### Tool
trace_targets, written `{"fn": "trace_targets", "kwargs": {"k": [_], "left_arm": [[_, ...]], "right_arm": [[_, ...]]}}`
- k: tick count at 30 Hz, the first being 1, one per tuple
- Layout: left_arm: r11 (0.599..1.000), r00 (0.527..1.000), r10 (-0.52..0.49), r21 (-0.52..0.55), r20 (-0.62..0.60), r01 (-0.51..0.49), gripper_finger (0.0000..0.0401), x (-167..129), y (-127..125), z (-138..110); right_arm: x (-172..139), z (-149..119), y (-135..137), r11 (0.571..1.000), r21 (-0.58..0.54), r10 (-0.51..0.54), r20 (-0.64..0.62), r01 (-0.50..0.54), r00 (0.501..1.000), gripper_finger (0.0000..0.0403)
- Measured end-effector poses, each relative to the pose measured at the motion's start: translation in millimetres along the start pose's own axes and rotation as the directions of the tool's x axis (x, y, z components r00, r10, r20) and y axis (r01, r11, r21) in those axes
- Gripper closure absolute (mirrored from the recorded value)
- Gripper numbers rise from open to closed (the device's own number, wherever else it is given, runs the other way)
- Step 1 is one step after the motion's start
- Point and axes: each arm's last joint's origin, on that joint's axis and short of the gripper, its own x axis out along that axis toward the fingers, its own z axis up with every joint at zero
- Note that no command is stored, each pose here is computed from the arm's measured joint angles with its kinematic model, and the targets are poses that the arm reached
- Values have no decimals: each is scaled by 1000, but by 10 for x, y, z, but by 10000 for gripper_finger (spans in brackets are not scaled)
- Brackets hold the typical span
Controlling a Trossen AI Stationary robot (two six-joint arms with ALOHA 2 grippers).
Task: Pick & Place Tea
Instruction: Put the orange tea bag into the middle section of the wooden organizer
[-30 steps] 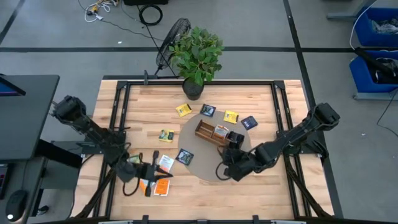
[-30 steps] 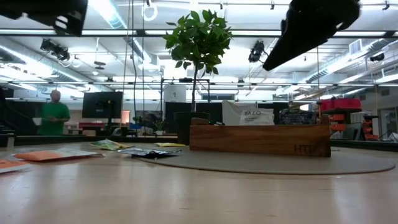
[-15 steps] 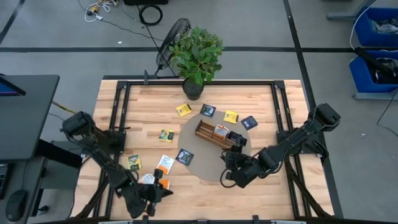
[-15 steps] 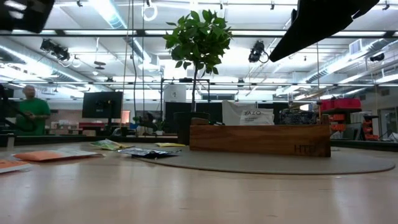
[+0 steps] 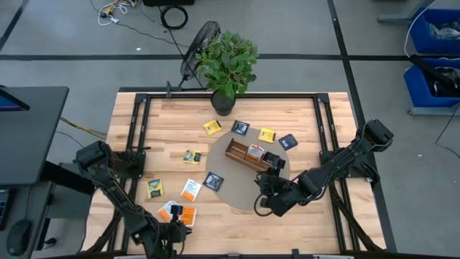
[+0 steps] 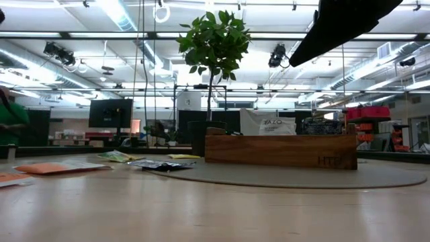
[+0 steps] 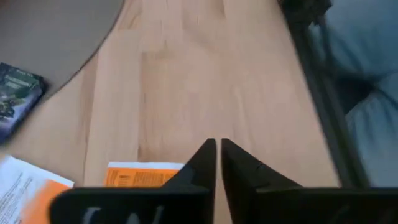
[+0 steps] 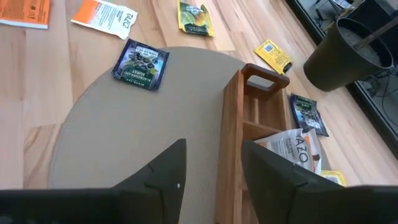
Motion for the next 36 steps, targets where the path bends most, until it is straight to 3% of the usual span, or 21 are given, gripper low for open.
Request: {"fn": "trace_targets", "kwargs": {"k": [9, 15, 25, 31, 36], "left_arm": [[1000, 990, 6, -29, -143, -10, 235, 180, 107, -56], [998, 972, 32, -51, -231, -45, 212, 258, 185, -104], [995, 962, 39, -81, -269, -63, 241, 325, 216, -122], [996, 960, 27, -74, -280, -50, 319, 359, 245, -97], [1000, 964, 21, -4, -265, -23, 390, 367, 246, -80]], "right_arm": [[0, -5, -3, 1000, 10, -2, -4, 2, 1000, 243], [0, -5, -3, 1000, 21, -2, -4, 2, 1000, 243], [52, -41, 38, 1000, 4, -9, -20, 9, 1000, 243], [63, -48, 47, 1000, 7, -10, -23, 11, 1000, 243], [63, -48, 46, 1000, 7, -11, -23, 11, 1000, 243]]}}
